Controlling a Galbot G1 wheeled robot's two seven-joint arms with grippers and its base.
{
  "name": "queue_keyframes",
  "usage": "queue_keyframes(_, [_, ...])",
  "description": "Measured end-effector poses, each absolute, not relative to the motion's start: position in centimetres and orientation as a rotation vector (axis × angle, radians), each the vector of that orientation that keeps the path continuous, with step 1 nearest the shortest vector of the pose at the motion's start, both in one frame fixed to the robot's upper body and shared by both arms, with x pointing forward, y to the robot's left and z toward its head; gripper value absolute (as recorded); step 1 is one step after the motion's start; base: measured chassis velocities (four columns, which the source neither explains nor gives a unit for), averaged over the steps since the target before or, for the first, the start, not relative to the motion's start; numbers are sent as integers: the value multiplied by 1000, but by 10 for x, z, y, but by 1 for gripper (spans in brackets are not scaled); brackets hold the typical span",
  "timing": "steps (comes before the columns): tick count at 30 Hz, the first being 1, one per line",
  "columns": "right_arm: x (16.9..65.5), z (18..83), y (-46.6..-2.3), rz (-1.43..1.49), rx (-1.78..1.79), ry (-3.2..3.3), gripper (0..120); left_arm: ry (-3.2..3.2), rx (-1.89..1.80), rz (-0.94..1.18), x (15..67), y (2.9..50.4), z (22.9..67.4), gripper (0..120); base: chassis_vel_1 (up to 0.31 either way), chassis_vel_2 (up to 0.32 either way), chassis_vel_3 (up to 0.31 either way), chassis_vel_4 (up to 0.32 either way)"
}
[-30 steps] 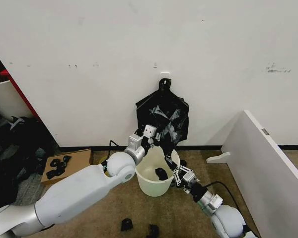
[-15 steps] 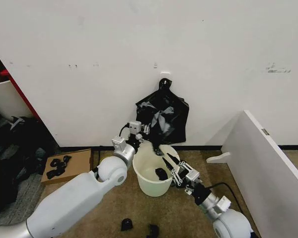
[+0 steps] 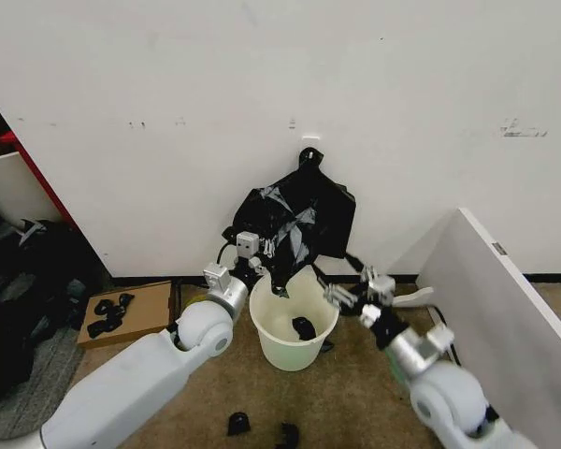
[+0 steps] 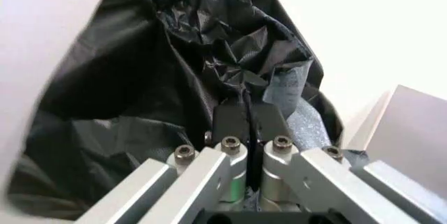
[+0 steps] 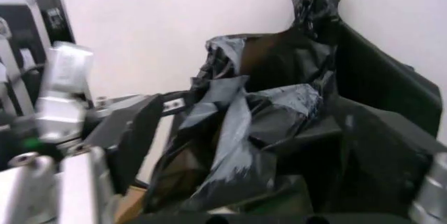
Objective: Place the garbage bag over the trash bin.
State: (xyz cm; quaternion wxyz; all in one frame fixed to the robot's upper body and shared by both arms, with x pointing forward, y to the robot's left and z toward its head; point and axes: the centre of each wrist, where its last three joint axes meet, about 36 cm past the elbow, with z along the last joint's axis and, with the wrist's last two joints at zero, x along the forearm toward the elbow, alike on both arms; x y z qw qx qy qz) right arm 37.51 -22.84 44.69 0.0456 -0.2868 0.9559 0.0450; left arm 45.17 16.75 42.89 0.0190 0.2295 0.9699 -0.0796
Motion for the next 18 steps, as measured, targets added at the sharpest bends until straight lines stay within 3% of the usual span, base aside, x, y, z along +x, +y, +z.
queue_keyframes(5, [409,455,-215,68,-926,2952,100,3016,700,-239,452,172,428,0,0,0,0,0])
queue_keyframes(11, [426,447,-201,51,-965,2972,100,3022,692,-240,450,174,426,0,0,0,0,0])
queue_keyframes(15, [430,446,-196,52,-979,2971,98,3028,692,-239,448,174,423,0,0,0,0,0])
queue_keyframes(18, [435,445,-193,44,-988,2974,89,3030,693,-235,448,174,421,0,0,0,0,0])
